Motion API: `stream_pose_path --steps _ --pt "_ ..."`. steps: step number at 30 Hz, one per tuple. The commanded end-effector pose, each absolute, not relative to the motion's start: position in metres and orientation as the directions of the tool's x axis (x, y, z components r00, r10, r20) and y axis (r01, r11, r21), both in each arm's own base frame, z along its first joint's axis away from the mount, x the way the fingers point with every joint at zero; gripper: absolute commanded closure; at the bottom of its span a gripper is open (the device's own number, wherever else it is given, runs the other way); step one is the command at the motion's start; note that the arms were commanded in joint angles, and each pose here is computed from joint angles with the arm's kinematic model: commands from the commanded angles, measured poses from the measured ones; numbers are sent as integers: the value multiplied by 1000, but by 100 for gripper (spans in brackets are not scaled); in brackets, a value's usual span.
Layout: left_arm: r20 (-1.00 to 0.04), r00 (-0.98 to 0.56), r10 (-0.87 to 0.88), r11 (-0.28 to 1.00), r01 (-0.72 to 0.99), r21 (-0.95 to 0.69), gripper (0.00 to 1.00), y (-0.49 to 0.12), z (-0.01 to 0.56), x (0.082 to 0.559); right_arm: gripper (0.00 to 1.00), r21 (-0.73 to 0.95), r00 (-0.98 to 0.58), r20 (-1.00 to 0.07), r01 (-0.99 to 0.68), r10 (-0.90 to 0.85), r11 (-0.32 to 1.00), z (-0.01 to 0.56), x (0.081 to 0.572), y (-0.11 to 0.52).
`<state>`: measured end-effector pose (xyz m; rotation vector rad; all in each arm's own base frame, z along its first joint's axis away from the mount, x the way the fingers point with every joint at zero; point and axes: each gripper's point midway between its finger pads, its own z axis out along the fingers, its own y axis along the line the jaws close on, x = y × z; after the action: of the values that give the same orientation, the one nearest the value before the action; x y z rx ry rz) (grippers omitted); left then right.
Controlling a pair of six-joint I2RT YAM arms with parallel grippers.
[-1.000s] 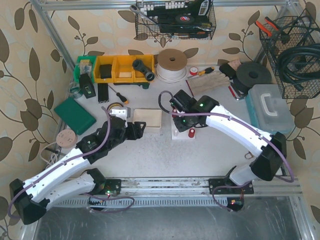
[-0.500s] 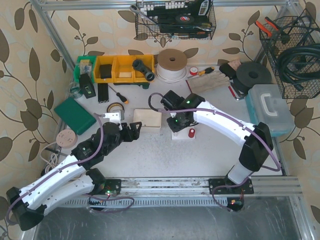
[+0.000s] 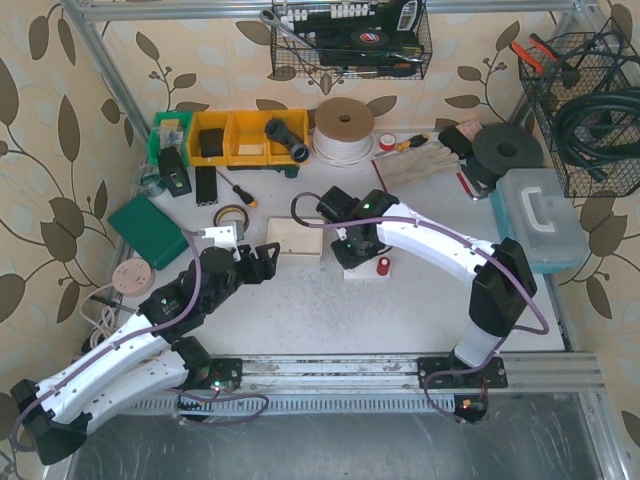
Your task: Install the large spring
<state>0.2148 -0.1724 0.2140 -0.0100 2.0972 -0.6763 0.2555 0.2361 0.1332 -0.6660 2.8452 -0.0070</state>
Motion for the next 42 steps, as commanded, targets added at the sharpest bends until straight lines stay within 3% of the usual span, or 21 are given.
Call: stream_pose_path --steps 1,42 --pt "-774 -565 -287 842 238 -485 15 -171 221 216 100 -63 -874 -176 -449 -452 892 125 254 233" --pt "-773 -566 -286 846 229 -481 15 -170 219 217 100 -37 -872 -25 -489 -490 872 61 264 238"
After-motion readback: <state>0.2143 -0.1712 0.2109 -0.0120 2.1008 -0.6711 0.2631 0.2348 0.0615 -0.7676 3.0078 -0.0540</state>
